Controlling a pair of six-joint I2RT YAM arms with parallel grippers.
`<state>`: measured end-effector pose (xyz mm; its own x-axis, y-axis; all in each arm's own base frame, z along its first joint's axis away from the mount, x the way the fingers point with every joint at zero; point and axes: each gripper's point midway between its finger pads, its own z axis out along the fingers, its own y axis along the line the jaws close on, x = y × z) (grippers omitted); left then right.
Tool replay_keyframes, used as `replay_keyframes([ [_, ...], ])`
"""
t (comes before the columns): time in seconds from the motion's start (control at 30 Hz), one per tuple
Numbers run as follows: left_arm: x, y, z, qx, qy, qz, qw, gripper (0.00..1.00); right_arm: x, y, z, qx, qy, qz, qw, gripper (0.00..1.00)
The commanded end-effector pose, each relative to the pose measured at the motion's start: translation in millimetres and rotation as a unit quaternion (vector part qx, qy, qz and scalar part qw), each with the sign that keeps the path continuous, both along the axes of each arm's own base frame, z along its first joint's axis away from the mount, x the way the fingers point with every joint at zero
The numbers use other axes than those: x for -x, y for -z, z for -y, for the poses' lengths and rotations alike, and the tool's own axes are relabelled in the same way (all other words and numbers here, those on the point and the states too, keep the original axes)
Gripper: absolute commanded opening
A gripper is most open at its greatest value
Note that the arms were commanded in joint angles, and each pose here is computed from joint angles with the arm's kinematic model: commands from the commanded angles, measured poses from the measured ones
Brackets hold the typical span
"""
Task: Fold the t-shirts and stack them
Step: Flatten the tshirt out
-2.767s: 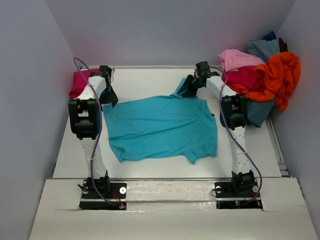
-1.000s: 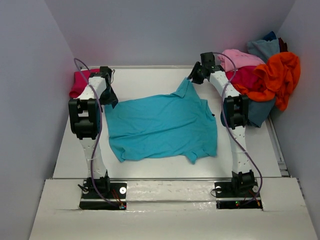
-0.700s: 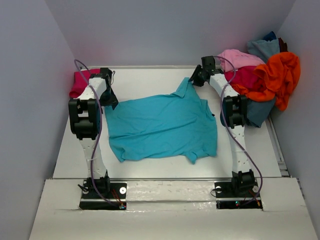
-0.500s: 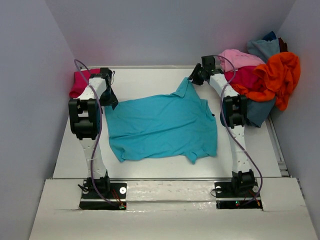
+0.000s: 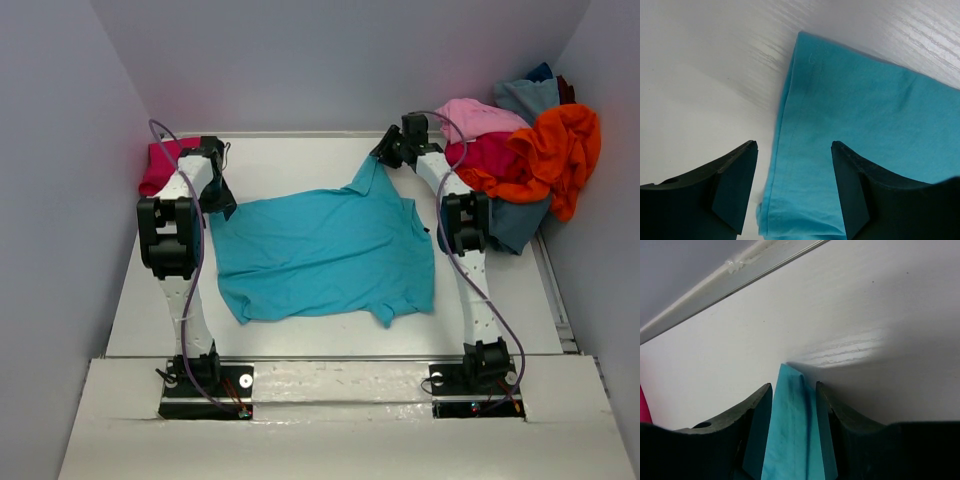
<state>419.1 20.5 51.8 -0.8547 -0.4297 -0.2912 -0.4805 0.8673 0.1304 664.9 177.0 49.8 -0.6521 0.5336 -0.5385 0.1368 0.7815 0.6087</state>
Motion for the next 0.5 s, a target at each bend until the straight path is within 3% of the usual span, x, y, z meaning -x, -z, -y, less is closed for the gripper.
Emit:
replay_keyframes([
  [0.0,8,-24,-2,-0.008,-0.001,0.017,1.0,0.72,-16,-3,-8,-0.022,-0.003,0.034,0.999,0.47],
  [0.27,9,-24,-2,-0.009,-0.001,0.016,1.0,0.72,-20,7,-11,-0.034,-0.004,0.035,0.999,0.46],
  [0.33,9,-23,-2,-0.009,0.0,0.014,1.0,0.72,-19,7,-12,-0.037,-0.004,0.033,0.999,0.43],
  [0.37,9,-22,-2,-0.009,-0.001,0.014,1.0,0.72,-19,7,-13,-0.039,-0.006,0.031,0.999,0.33],
  [0.47,8,-21,-2,-0.009,-0.001,0.013,1.0,0.72,-16,9,-12,-0.037,-0.007,0.023,0.999,0.22],
])
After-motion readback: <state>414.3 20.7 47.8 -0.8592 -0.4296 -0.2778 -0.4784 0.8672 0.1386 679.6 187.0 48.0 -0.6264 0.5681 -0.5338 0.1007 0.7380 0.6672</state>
